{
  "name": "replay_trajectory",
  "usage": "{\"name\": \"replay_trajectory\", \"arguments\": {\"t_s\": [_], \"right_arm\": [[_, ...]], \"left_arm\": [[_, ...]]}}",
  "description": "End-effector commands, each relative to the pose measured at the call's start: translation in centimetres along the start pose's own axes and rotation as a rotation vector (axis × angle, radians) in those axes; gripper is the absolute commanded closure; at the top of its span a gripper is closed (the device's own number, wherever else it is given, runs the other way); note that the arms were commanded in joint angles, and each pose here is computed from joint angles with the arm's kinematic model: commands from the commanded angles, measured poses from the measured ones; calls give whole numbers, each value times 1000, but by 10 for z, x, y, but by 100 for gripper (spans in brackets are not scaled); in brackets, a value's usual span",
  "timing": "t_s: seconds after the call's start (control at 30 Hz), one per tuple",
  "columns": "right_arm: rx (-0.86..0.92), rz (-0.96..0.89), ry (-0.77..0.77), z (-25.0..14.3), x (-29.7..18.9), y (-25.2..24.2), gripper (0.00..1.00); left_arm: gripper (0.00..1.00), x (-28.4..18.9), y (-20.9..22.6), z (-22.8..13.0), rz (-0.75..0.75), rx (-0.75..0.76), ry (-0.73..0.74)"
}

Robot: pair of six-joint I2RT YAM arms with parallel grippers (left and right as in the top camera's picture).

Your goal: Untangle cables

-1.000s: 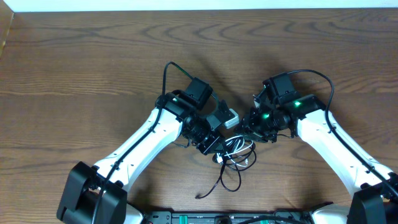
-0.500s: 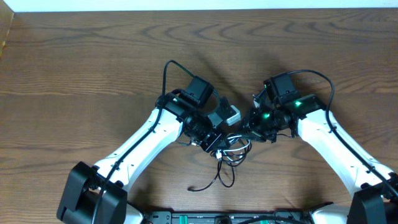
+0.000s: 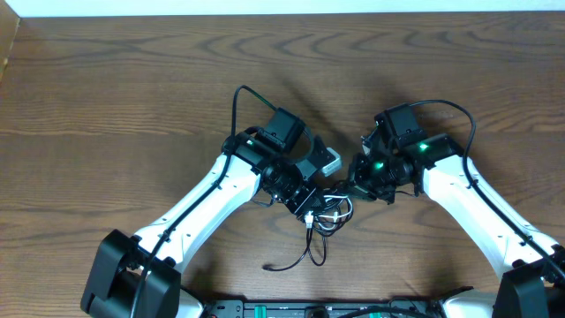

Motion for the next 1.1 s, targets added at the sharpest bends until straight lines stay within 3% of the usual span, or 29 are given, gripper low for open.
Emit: {"name": "replay_trajectory", "arguments": {"t_s": [0.0, 0.3, 0.93, 1.0, 1.03, 1.07], "right_arm": [[-84, -56, -23, 2, -1, -9, 99], [-190, -80, -25, 5, -3, -16, 99], [43, -175, -229, 61, -38, -64, 99], [49, -143, -204, 57, -36, -60, 89], [33, -78, -142, 46, -32, -49, 60], [18, -53, -114, 41, -31, -44, 37]], "left_arm": [[93, -3, 14, -3, 86, -47, 10], [93, -4, 21, -7, 130, -53, 30], [93, -4, 20, -11, 126, -63, 46], [92, -4, 20, -11, 126, -63, 46], [92, -4, 20, -11, 126, -63, 45], [93, -4, 20, -11, 127, -63, 45]]}}
Point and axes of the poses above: each gripper's point midway between its finger pads, its own x axis out along the fingers, its own y axis along the line the jaws close on, z = x × y, the point moved 1 cm from there along -x, back along the fingers, and after that the axes turned 3 degrees about x, right-handed, at the moved point
